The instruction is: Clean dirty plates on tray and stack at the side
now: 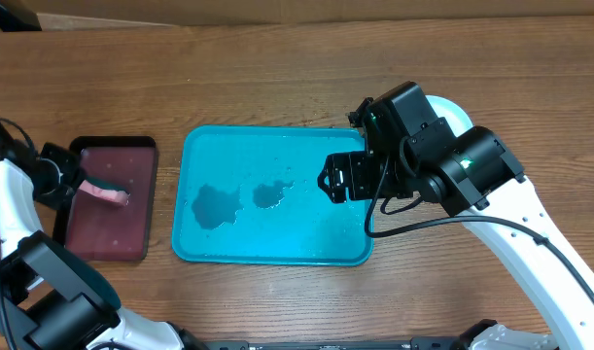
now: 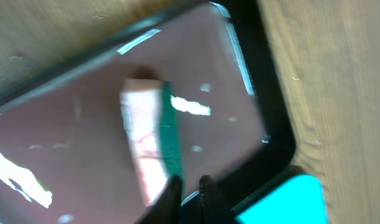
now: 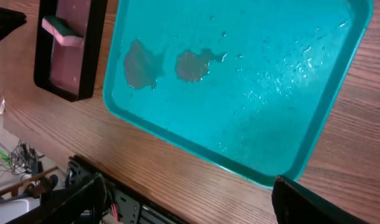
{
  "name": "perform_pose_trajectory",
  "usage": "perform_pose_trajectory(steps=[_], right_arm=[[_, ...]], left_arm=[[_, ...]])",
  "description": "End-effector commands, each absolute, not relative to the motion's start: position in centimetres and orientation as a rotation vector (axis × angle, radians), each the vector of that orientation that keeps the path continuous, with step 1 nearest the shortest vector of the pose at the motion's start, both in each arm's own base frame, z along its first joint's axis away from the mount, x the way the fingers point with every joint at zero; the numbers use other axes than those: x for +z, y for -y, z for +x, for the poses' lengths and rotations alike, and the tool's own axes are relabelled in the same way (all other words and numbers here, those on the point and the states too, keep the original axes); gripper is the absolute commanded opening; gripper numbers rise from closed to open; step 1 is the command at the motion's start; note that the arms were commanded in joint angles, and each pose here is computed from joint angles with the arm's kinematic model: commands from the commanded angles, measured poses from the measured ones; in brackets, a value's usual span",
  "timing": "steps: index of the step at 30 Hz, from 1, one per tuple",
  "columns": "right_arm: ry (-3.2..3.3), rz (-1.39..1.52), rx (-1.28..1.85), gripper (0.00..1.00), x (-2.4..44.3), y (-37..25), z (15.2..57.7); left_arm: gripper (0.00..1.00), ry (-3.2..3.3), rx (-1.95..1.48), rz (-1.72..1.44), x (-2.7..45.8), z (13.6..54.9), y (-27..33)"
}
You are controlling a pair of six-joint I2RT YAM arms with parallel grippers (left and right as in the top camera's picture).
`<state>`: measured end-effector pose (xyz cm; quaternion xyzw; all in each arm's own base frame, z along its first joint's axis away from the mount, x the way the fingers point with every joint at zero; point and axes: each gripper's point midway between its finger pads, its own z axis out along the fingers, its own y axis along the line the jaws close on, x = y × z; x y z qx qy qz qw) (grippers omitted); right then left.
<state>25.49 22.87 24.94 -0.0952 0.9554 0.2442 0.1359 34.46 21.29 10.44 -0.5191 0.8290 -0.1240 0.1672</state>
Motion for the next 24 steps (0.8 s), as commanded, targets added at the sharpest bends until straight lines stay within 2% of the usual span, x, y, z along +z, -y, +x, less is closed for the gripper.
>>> perform_pose_trajectory(steps=[1, 6, 10, 17, 24], right_arm=[[-2.712, -0.279, 0.715, 0.87, 26.4, -22.9, 25.6], [-2.713, -0.279, 0.715, 0.87, 26.4, -22.9, 25.6], [-2.726, -0.277, 0.708, 0.87, 26.2, -22.7, 25.4], [-2.723, -0.277, 0.709, 0.87, 26.2, -22.8, 25.5], [-2.725, -0.278, 0.709, 0.87, 26.2, -22.8, 25.4]], left_arm=[[0.04, -2.405, -0.476, -1.376, 9.8, 36.4, -18.9], [0.04, -2.500, -0.417, -1.387, 6.6, 36.4, -17.9], [0.04, -2.577, -0.116, -1.462, 4.5, 33.9, -20.1], [0.04, -2.610, 0.347, -1.553, 4.7, 29.2, -23.9], [0.04, -2.534, 0.371, -1.704, 6.5, 28.3, -24.0]])
